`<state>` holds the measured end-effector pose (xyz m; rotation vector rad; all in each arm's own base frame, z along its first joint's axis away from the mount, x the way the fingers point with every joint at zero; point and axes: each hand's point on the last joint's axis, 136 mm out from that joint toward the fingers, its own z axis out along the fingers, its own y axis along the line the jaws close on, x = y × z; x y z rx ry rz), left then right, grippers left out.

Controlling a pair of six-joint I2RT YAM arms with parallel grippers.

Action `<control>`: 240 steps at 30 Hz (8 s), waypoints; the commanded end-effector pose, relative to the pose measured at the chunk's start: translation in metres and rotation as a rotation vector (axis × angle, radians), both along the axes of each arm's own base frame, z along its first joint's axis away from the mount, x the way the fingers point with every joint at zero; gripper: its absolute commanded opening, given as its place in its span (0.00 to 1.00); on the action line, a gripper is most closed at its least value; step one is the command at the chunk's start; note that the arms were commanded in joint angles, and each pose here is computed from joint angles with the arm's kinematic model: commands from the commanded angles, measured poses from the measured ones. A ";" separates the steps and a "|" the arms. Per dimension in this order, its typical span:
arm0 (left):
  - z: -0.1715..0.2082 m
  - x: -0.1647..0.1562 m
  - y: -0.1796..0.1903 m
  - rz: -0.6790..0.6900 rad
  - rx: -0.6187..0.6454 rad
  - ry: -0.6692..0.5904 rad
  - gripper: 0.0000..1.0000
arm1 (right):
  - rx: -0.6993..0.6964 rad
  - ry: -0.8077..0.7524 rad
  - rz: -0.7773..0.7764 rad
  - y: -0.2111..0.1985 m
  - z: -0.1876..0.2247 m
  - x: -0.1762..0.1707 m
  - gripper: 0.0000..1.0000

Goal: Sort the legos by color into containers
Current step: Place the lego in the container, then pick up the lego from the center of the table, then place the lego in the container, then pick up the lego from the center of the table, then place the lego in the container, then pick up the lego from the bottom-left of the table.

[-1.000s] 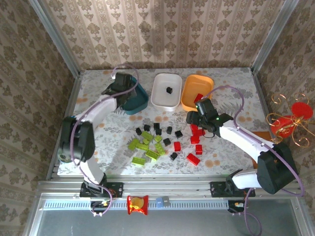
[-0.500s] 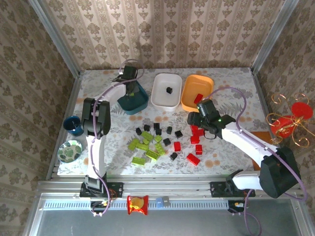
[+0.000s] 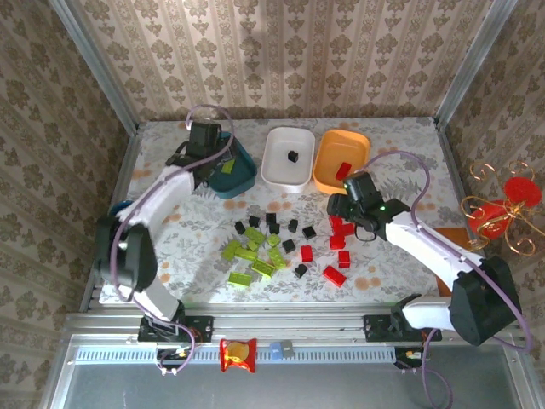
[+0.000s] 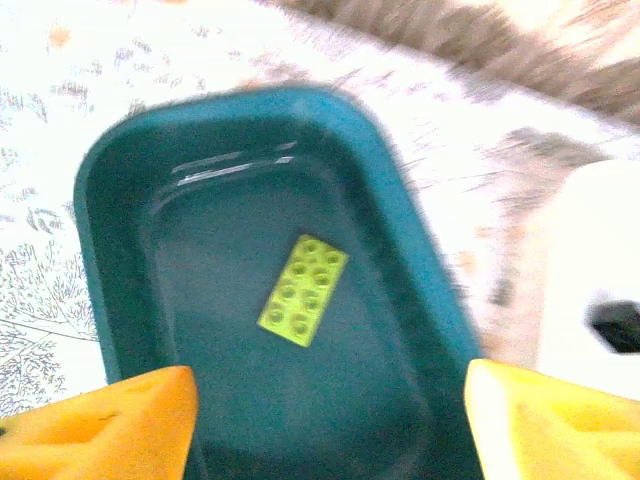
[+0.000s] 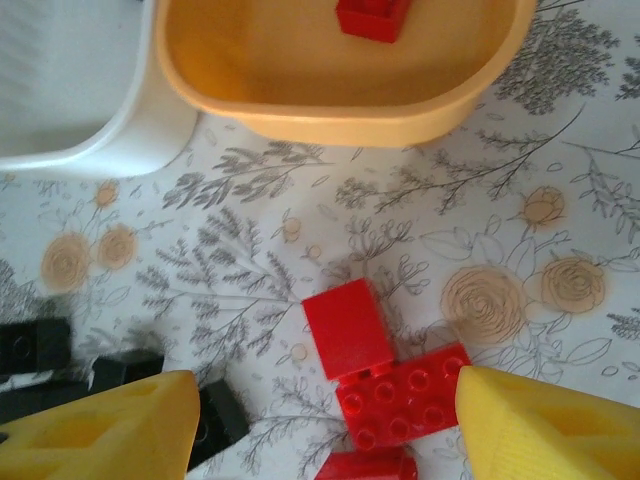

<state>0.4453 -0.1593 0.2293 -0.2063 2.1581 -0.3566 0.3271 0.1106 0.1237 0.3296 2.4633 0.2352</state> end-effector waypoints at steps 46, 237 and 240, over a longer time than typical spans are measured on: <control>-0.095 -0.175 -0.030 -0.298 -0.133 0.096 1.00 | -0.141 0.131 0.212 0.040 -0.042 0.033 0.24; -0.195 -0.171 0.006 -0.217 0.261 0.418 0.66 | 0.003 0.050 0.141 0.044 -0.015 0.004 0.67; -0.204 -0.176 0.003 -0.228 0.249 0.441 0.58 | -0.006 0.049 0.138 0.042 -0.015 0.003 0.67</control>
